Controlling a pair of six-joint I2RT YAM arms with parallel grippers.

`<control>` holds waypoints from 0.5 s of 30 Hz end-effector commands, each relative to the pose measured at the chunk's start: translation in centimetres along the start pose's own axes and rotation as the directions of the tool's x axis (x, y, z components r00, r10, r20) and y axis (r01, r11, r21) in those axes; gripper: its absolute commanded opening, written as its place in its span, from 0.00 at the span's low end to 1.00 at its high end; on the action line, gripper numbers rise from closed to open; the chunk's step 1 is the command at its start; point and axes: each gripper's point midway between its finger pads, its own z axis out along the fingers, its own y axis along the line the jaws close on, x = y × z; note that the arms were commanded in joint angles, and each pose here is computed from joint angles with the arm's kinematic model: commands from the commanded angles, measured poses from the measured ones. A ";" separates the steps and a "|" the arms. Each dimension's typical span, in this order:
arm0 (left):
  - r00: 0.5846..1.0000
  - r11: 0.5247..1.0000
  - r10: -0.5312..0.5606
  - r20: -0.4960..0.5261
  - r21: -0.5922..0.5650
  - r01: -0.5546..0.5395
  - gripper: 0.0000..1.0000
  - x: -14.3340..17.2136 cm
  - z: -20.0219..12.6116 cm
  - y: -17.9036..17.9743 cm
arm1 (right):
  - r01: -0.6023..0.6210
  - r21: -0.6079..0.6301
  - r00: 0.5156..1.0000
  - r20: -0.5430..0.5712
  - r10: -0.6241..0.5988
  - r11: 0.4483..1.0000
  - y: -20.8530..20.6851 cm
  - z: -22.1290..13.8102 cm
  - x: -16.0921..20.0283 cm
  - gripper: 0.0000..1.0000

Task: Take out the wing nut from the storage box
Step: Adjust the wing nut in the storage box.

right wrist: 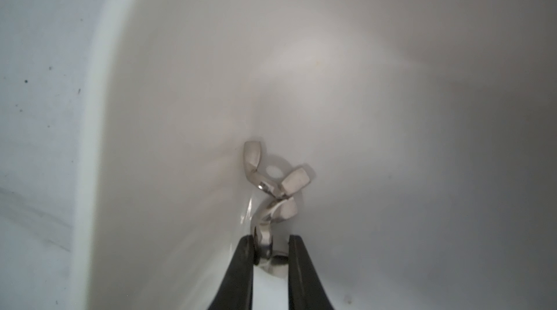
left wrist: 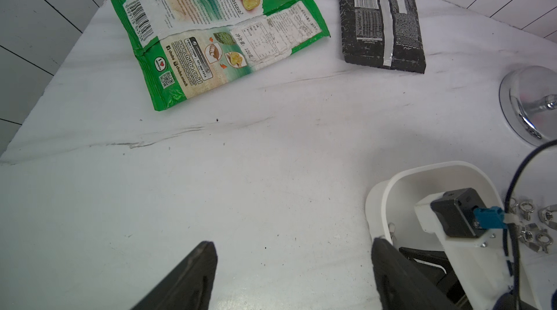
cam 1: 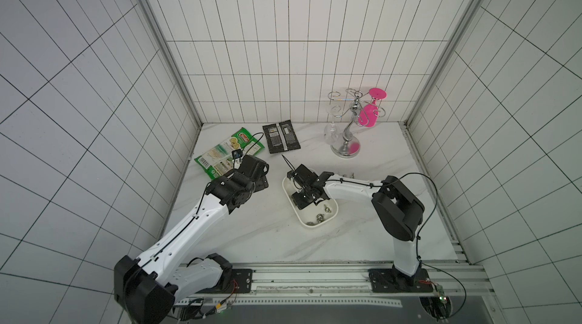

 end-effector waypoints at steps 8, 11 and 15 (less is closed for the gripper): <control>1.000 1.000 0.005 -0.003 -0.004 -0.005 0.84 -0.4 0.1 -0.5 | -0.061 0.050 0.992 0.115 0.055 0.997 -2.7 -3.6 -2.4 0.01; 1.000 1.000 0.003 0.000 -0.003 -0.003 0.84 -0.5 0.1 -0.6 | -0.057 0.038 0.990 0.129 0.051 0.998 -2.5 -4.7 -2.6 0.01; 1.000 1.000 0.001 -0.003 0.004 -0.001 0.84 -0.5 0.2 -0.9 | -0.058 0.027 0.988 0.146 0.053 0.998 -2.3 -5.9 -2.6 0.01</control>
